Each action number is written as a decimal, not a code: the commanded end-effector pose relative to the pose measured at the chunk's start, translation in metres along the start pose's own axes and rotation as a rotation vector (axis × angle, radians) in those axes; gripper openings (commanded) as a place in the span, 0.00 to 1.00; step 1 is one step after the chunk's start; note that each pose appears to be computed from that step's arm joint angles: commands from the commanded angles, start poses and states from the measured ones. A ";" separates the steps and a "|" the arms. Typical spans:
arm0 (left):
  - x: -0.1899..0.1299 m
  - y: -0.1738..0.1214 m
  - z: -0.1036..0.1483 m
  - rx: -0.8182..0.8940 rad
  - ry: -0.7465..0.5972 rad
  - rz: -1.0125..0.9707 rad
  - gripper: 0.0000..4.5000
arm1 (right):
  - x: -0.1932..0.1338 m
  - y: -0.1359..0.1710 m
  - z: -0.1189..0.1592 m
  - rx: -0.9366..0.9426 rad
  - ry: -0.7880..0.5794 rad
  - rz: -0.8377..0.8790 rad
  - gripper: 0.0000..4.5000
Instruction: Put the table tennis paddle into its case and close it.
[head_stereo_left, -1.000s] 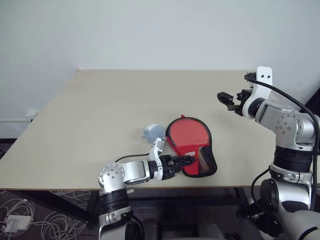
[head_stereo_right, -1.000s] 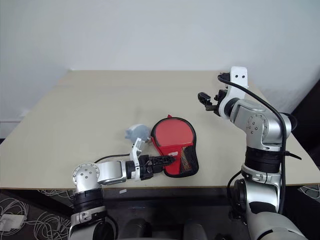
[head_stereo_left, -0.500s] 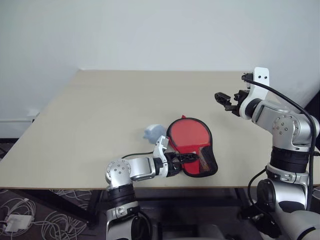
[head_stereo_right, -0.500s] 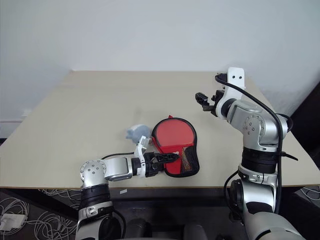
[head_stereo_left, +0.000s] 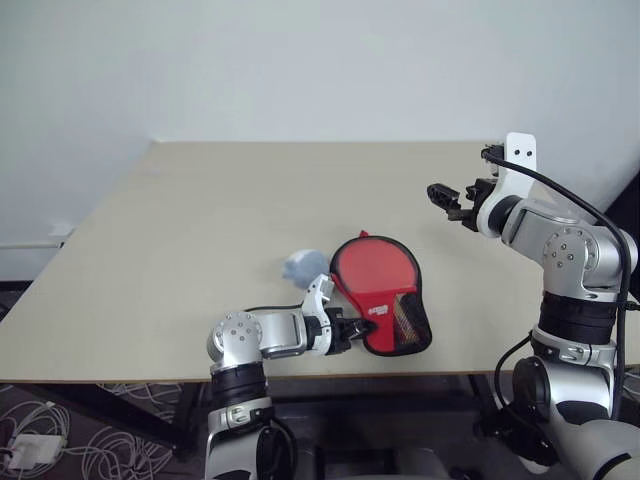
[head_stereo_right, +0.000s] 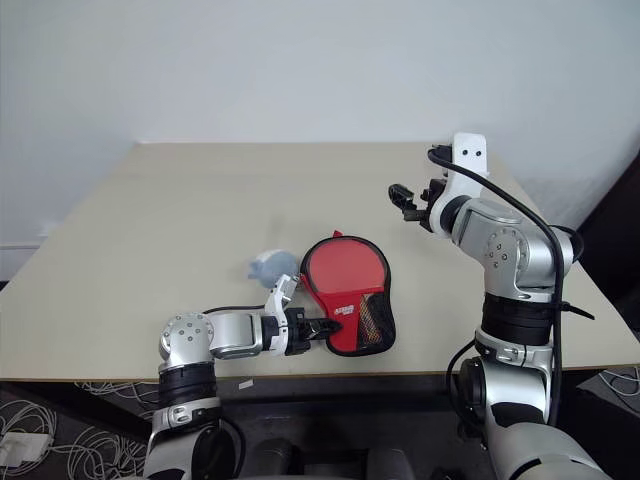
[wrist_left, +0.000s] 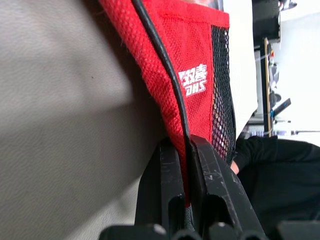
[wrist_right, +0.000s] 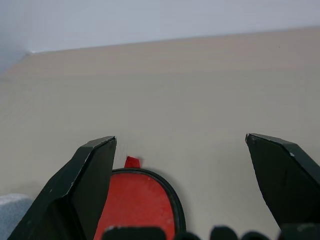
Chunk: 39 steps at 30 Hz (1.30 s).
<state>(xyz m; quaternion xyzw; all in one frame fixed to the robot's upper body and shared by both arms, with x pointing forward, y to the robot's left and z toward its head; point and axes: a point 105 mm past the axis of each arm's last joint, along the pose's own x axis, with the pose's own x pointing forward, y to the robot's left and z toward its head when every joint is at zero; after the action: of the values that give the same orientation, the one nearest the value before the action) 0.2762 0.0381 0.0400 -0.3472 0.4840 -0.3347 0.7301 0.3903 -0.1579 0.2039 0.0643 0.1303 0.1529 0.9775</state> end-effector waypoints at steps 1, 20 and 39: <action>-0.003 -0.008 -0.014 0.073 0.083 -0.067 0.01 | -0.002 0.010 0.020 -0.019 -0.065 0.033 1.00; -0.031 -0.023 -0.063 0.215 0.296 -0.182 0.01 | 0.003 0.022 0.016 -0.021 -0.044 0.078 1.00; -0.040 -0.024 -0.069 0.253 0.288 -0.144 0.01 | 0.008 0.028 0.016 -0.021 -0.038 0.101 1.00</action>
<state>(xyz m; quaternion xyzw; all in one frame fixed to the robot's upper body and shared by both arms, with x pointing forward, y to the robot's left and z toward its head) 0.1965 0.0492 0.0509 -0.2379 0.5257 -0.4756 0.6640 0.3938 -0.1349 0.2025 0.0649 0.1399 0.1897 0.9697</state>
